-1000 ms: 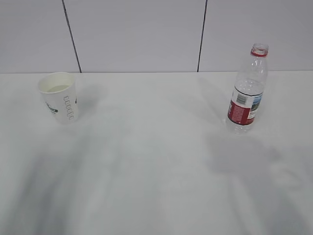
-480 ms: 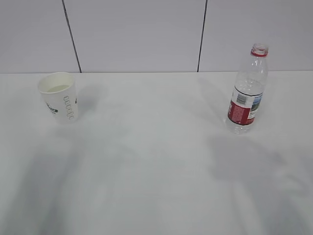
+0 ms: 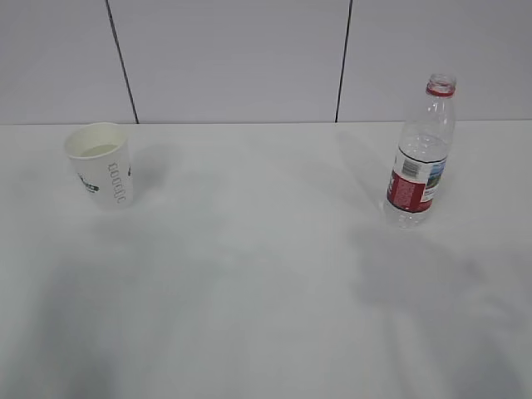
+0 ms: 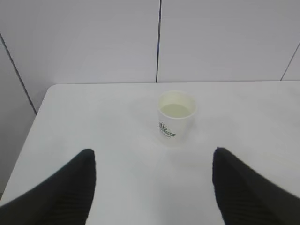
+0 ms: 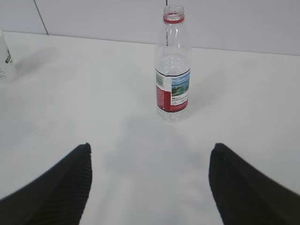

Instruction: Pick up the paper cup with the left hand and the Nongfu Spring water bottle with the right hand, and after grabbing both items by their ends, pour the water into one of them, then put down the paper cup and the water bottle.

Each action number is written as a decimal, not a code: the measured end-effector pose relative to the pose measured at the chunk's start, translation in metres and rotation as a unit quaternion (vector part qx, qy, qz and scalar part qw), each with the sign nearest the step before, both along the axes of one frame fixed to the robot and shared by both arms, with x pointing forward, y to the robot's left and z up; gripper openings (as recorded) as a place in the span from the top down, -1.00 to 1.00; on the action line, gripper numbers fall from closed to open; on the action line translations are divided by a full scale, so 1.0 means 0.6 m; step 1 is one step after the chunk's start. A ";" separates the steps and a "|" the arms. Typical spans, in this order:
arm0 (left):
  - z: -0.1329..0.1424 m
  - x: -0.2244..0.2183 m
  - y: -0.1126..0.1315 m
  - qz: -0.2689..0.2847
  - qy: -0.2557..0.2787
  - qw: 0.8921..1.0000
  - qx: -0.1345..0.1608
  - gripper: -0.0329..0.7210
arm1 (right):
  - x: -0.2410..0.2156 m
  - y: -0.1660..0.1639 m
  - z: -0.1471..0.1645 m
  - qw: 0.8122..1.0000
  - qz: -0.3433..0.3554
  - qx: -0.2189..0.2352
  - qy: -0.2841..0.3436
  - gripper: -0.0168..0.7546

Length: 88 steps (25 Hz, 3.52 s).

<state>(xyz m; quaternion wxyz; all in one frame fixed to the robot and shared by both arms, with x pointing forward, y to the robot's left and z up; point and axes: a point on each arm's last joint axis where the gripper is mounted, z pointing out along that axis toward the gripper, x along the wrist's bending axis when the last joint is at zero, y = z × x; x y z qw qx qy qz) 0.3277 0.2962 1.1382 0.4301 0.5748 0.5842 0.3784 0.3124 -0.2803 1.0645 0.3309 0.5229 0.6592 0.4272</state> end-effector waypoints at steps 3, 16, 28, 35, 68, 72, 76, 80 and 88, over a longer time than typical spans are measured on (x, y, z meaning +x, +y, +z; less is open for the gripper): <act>0.011 -0.007 0.002 0.003 0.011 1.000 0.000 -0.60 | -0.005 -0.002 0.007 1.000 0.000 -0.009 0.015 -0.56; 0.021 -0.076 0.014 0.013 0.000 1.000 0.004 -0.60 | -0.038 -0.016 0.014 0.998 -0.009 -0.044 0.044 -0.56; -0.006 -0.134 0.023 0.016 0.000 1.000 0.013 -0.60 | -0.093 -0.035 0.008 0.998 -0.028 -0.053 0.031 -0.56; -0.064 -0.138 0.024 0.016 0.070 0.997 0.017 -0.60 | -0.115 -0.042 -0.006 0.996 -0.041 -0.051 0.065 -0.56; -0.130 -0.164 0.025 0.011 0.066 0.998 0.016 -0.38 | -0.137 -0.052 -0.035 0.996 -0.056 -0.052 0.051 -0.56; -0.131 -0.164 0.025 0.011 0.067 0.998 0.016 -0.38 | -0.137 -0.052 -0.036 0.996 -0.057 -0.052 0.052 -0.56; -0.131 -0.164 0.025 0.011 0.067 0.998 0.016 -0.38 | -0.136 -0.052 -0.036 0.996 -0.057 -0.053 0.053 -0.56; -0.131 -0.164 0.025 0.011 0.067 0.998 0.016 -0.37 | -0.136 -0.052 -0.036 0.996 -0.057 -0.053 0.053 -0.56; -0.131 -0.164 0.025 0.011 0.067 0.998 0.016 -0.36 | -0.136 -0.052 -0.036 0.996 -0.058 -0.052 0.053 -0.56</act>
